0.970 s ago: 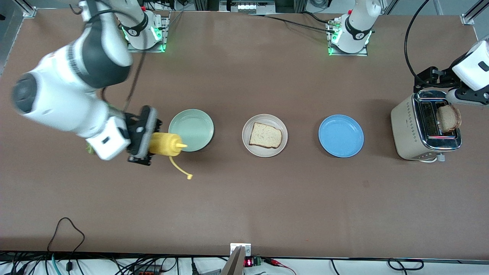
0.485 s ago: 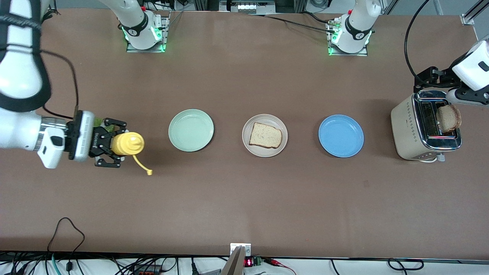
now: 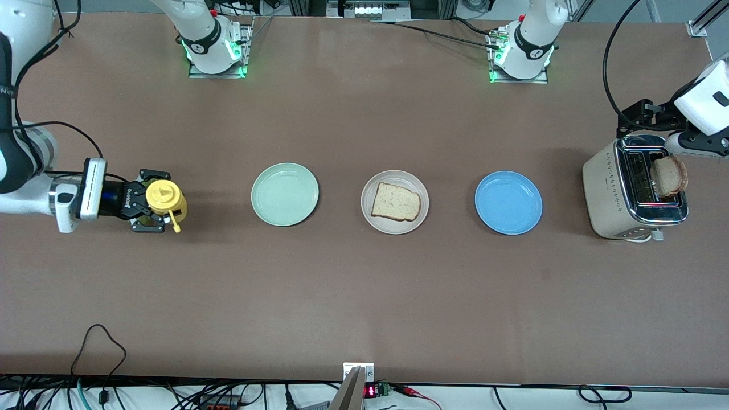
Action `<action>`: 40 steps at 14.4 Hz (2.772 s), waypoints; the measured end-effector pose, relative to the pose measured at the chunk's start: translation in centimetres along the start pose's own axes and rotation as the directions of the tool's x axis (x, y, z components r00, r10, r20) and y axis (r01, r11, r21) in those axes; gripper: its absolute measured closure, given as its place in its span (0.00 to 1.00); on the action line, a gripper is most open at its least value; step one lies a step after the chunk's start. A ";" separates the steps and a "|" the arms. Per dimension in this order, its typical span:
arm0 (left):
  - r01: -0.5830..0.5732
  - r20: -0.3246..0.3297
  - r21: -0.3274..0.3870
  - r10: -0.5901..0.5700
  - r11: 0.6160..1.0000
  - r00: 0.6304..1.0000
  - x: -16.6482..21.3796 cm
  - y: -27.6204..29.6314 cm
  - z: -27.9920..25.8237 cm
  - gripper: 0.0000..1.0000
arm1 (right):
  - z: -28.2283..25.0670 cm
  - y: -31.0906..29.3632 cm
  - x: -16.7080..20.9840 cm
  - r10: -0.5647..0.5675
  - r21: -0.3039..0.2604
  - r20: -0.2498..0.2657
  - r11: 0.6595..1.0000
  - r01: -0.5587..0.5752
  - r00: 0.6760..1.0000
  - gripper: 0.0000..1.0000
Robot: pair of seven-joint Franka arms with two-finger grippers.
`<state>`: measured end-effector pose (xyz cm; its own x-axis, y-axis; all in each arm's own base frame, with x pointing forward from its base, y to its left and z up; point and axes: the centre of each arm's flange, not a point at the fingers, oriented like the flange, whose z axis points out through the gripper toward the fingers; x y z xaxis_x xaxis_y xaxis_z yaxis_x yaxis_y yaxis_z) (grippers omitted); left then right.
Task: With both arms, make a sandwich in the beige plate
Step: 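Carry the bottle back beside the lettuce leaf, then lower the bottle onto the table and open the right gripper, then move the right gripper back and around to the lettuce leaf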
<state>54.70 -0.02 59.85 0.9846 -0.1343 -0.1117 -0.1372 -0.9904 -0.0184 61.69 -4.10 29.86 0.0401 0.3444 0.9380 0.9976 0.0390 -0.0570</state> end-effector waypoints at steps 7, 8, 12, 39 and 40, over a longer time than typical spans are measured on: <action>-0.007 0.000 0.001 0.007 1.000 1.000 0.0 0.4 0.0 0.00 | 3.6 -2.6 -13.8 -0.085 -0.011 -0.202 0.996 0.085 0.976 0.58; -0.007 -0.001 0.001 0.007 1.000 1.000 0.1 0.4 0.0 0.00 | 3.8 -3.1 -15.3 -0.088 -0.015 -0.216 0.996 0.087 0.972 0.58; -0.008 -0.001 0.001 0.008 1.000 1.000 0.1 0.4 0.0 0.00 | 4.1 -4.5 -18.6 -0.091 -0.024 -0.258 0.996 0.087 0.962 0.58; -0.003 -0.001 0.001 0.003 1.000 1.000 0.0 0.2 -0.1 0.00 | -13.0 -7.0 -16.2 0.156 -0.054 0.053 0.987 -0.153 0.986 0.00; -0.003 -0.001 0.001 0.003 1.000 1.000 0.0 0.2 -0.1 0.00 | -13.9 -6.8 -15.3 0.183 -0.067 0.101 0.982 -0.177 0.978 0.00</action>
<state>54.71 -0.22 59.89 0.9843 -0.1377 -0.1107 -0.1406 -0.9899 -0.0185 55.08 -22.65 20.70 0.2163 0.4387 0.8722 0.9762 -0.0853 -0.1992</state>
